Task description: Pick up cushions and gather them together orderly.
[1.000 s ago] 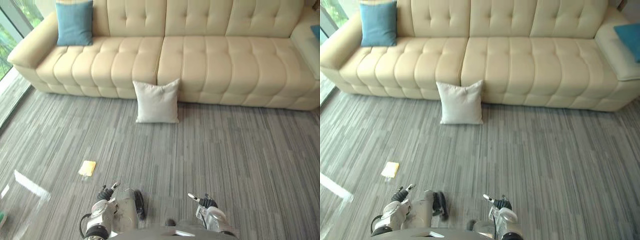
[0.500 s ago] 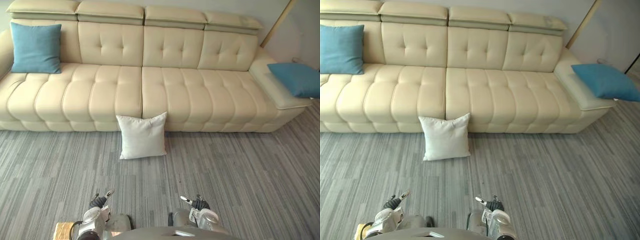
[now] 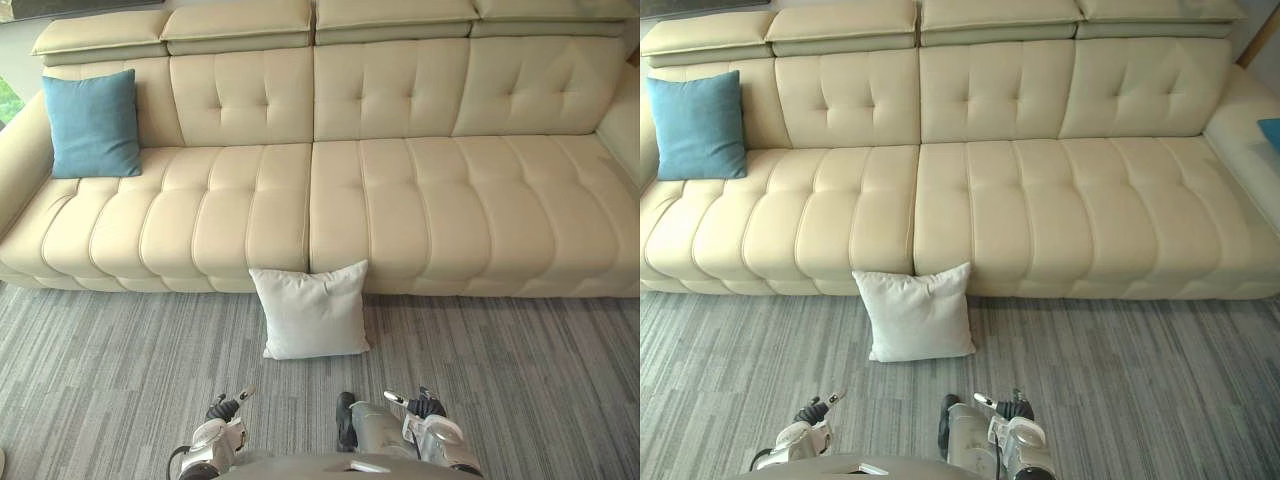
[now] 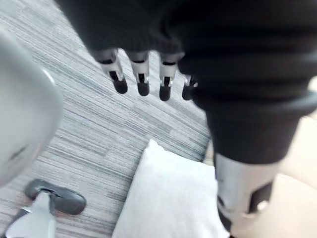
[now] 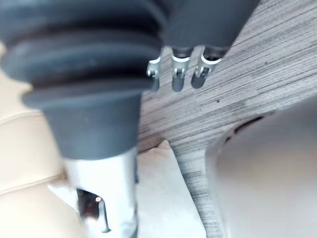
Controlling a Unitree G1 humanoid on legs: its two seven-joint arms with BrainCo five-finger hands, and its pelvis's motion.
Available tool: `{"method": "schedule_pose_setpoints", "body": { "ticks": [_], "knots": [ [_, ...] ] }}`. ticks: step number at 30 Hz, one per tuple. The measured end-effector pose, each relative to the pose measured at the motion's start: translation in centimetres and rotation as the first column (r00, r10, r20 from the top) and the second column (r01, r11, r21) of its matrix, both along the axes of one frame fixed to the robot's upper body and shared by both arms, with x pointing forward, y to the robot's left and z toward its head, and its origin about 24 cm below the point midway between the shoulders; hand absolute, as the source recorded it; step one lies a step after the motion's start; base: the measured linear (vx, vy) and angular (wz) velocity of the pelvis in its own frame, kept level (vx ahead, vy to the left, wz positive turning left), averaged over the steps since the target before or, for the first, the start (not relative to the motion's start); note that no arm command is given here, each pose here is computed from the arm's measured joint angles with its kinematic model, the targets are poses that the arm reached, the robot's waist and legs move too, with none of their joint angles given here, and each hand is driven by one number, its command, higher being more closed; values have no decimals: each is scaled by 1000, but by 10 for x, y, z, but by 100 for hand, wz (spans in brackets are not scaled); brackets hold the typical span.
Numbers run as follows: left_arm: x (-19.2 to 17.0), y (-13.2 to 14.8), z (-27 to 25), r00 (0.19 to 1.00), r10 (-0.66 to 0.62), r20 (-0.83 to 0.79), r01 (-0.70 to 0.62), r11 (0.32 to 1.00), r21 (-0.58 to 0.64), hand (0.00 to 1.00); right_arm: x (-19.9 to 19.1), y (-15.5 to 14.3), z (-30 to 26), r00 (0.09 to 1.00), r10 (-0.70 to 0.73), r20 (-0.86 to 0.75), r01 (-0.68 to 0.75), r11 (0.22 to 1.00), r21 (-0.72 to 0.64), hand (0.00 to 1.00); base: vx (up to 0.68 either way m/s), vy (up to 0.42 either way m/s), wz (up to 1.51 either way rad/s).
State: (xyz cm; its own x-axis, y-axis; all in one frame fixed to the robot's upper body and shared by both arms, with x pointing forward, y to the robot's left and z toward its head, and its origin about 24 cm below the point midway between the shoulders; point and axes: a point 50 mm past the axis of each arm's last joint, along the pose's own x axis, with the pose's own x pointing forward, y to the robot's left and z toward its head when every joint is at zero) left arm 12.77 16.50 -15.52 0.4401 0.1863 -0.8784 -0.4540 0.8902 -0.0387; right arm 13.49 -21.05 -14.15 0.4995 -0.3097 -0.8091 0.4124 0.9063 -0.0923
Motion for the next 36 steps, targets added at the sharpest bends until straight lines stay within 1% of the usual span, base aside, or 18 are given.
{"method": "schedule_pose_setpoints", "body": {
  "ticks": [5, 9, 11, 12, 15, 18, 27, 30, 32, 35, 36],
  "knots": [
    [3, 2, 2, 1000, 22, 21, -22, 1000, -3, 0, -7, 0, -3, 1000, -3, -28, 3, 1000, 3, 0, 293, 11, 5],
    [6, 4, 4, 999, 28, 39, -28, 1000, 4, 0, -12, 0, -5, 999, -20, -41, 21, 1000, 12, 0, 243, 183, -2],
    [4, 1, 3, 999, 24, 28, -24, 1000, -5, 0, -14, -4, -4, 999, -21, -41, 21, 1000, -1, 0, 188, 230, -18],
    [3, 1, 2, 999, 27, 25, -26, 1000, -7, 0, -14, -3, -4, 999, -19, -41, 19, 1000, 1, 0, 164, 277, -13],
    [2, 20, 4, 999, 30, 24, -31, 999, 44, 0, -19, 12, -9, 998, -15, -61, 17, 999, 43, 0, 114, 252, 13],
    [-4, 26, 3, 999, 35, 10, -36, 998, 59, 0, -22, 17, -12, 997, -12, -75, 17, 998, 58, 0, 28, 124, -21],
    [-17, 26, -3, 999, 19, -42, -16, 998, 64, 0, -27, 19, -14, 996, 4, -92, 2, 998, 61, 0, -34, -2, -16],
    [-17, 26, -2, 999, 13, -42, -11, 998, 66, 0, -27, 21, -14, 996, 10, -91, -4, 998, 62, 0, 10, -13, -18],
    [-16, 26, -2, 999, -1, -41, 3, 997, 71, 0, -25, 22, -13, 996, 30, -85, -25, 998, 59, 0, -1, -5, -22],
    [-11, 26, 0, 999, -27, -30, 30, 996, 84, 0, -10, 25, -6, 996, 86, -36, -85, 996, 38, 0, -17, -6, -16],
    [-1, 26, 3, 999, -31, -8, 32, 995, 97, 0, 8, 27, 3, 993, 118, 29, -118, 993, 17, 0, -33, -18, -20]
  ]
}}
